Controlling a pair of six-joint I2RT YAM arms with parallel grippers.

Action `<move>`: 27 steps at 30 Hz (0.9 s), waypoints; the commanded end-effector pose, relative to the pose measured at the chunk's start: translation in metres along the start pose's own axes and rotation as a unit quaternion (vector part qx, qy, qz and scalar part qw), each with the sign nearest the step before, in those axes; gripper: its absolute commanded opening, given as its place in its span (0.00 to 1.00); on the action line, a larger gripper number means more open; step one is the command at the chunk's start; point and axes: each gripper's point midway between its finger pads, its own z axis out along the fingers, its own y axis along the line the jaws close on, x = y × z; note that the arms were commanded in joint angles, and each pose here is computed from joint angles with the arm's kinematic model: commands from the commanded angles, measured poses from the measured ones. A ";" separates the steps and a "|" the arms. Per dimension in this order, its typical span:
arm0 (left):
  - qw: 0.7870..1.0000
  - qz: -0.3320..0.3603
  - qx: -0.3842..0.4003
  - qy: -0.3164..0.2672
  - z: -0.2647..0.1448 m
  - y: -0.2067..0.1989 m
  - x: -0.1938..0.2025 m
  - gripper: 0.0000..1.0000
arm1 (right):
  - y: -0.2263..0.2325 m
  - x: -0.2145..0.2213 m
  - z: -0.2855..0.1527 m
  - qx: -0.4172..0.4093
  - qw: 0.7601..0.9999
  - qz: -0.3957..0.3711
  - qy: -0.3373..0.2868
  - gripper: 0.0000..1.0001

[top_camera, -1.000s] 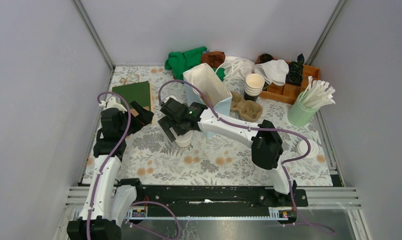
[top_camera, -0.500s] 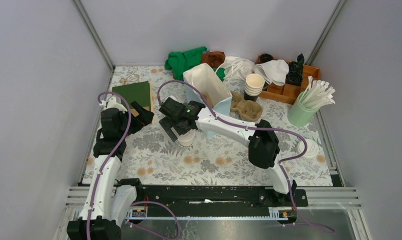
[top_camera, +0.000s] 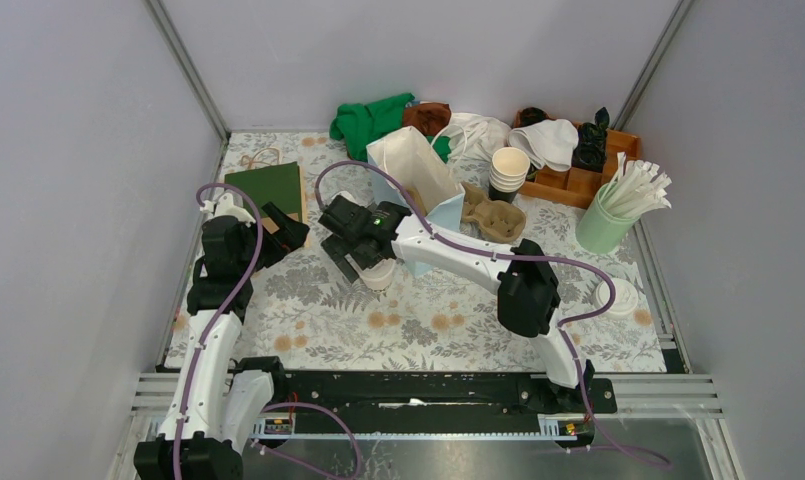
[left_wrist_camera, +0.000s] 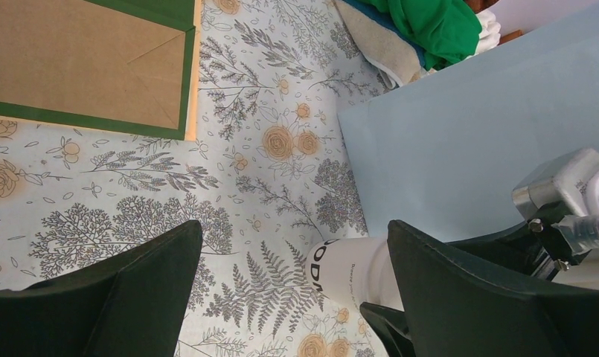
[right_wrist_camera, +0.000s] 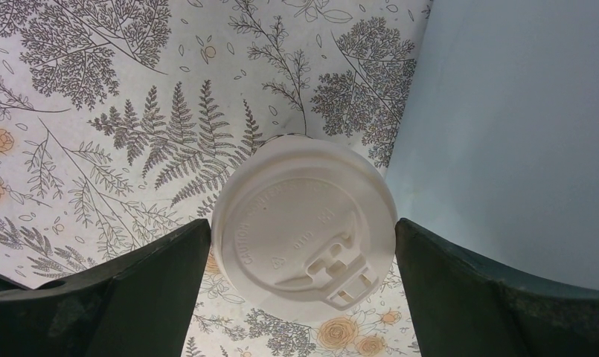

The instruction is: Pack the takeout coffee

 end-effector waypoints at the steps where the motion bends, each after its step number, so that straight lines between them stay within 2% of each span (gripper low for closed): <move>1: 1.000 0.010 0.019 -0.019 -0.001 -0.009 -0.012 0.99 | -0.006 -0.016 -0.020 -0.001 1.000 -0.003 -0.024 1.00; 10: 1.000 0.009 0.025 -0.016 -0.002 -0.011 -0.011 0.99 | 0.004 -0.024 -0.032 -0.070 0.996 0.034 -0.034 1.00; 27: 0.999 0.005 0.036 -0.002 0.001 -0.014 -0.005 0.99 | 0.001 -0.010 -0.018 -0.057 0.998 0.026 -0.007 1.00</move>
